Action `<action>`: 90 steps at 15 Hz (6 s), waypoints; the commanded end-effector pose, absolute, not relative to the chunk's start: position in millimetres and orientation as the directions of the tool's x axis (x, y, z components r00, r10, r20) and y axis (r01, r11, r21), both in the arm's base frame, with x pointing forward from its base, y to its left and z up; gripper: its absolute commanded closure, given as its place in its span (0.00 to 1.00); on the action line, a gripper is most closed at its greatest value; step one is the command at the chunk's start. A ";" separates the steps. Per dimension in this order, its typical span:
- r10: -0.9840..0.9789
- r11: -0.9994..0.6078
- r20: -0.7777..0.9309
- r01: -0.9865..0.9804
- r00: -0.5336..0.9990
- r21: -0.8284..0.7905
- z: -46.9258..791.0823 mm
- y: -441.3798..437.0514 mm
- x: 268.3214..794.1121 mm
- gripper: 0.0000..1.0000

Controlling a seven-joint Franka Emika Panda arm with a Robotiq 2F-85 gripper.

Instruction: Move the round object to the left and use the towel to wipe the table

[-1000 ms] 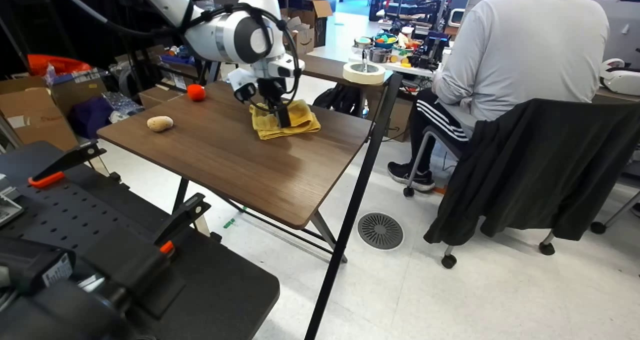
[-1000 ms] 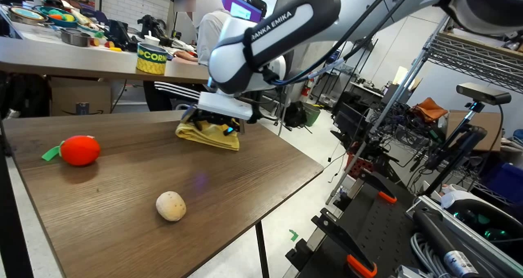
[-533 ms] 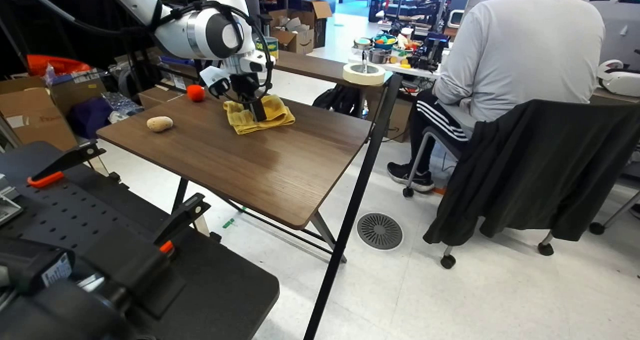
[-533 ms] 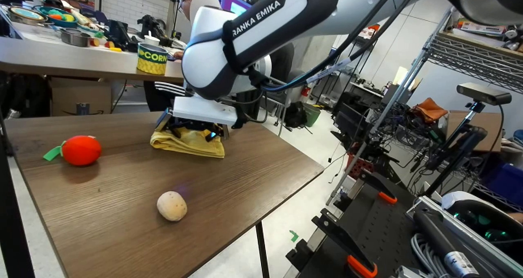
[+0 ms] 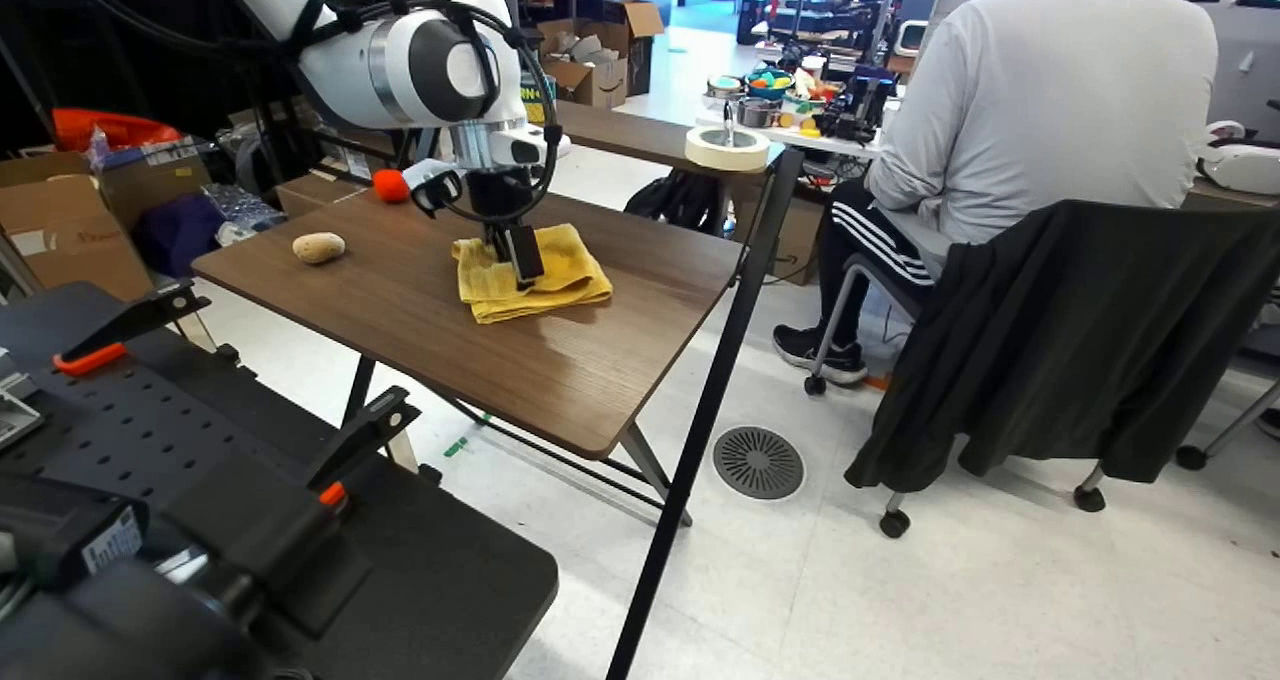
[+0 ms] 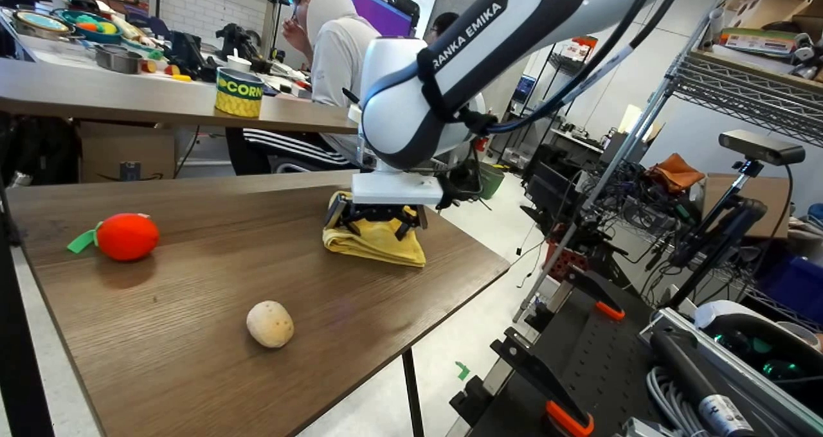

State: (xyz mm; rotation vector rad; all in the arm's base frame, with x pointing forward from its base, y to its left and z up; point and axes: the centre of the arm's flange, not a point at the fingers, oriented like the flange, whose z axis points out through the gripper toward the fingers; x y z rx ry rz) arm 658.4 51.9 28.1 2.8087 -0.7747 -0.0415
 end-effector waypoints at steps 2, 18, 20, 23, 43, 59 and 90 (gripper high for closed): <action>-0.398 -0.882 -0.005 -0.381 0.917 0.279 4.6 63.6 604.3 0.00; -0.591 -0.761 0.042 -0.574 0.806 0.303 11.3 -51.0 593.7 0.00; -0.545 -0.802 0.041 -0.535 0.837 0.265 7.2 -25.0 587.9 0.00; -0.410 -0.891 0.068 -0.416 0.909 0.181 15.0 39.4 575.6 0.00; -0.563 -0.803 0.036 -0.557 0.826 0.210 14.3 -39.2 517.6 0.00; -0.400 -0.903 0.215 -0.424 0.891 0.076 6.8 101.9 629.7 0.00; -0.292 -0.956 -0.187 -0.292 0.938 0.025 3.0 149.9 758.4 0.00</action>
